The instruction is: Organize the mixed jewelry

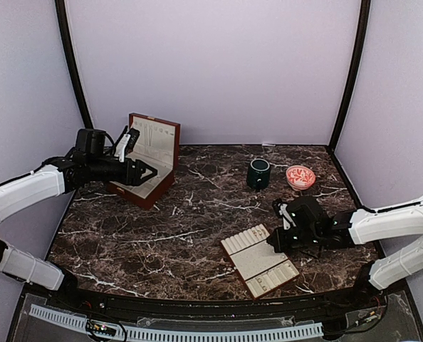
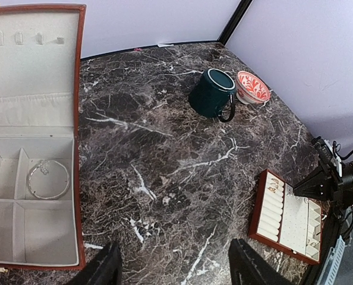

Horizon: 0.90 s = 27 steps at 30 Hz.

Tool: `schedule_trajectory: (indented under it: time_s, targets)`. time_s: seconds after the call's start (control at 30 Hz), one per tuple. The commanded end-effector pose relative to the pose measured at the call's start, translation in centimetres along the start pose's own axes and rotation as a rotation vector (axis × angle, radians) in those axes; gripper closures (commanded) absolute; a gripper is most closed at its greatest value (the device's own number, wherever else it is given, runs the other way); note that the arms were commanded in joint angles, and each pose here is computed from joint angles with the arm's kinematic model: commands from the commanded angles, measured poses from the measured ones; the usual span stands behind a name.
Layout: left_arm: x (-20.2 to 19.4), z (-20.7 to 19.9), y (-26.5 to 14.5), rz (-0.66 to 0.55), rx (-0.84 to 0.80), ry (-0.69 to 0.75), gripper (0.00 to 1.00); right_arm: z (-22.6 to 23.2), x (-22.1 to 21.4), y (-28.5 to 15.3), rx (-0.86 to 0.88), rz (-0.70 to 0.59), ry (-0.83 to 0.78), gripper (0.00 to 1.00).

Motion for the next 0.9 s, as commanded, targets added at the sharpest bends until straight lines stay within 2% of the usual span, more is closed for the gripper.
schedule_trajectory:
  time_s: [0.0,0.87]
  targets:
    - [-0.3,-0.2,-0.4,-0.004,-0.016,0.007,0.36,0.1,0.4,0.2,0.014,-0.034,0.0,1.0]
    - [-0.1,-0.2,-0.6,-0.012,-0.016,0.014,0.36,-0.2,-0.8,0.3,0.011,0.018,-0.001,1.0]
Point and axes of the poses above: each gripper's point midway between its finger pads, its own y axis out along the fingers, its own z axis along the line the jaws close on, x = y × z, the point moved 6 cm from there along -y, back along the fingers, and after that the axes turned 4 degrees about -y, right-handed, at the moved point
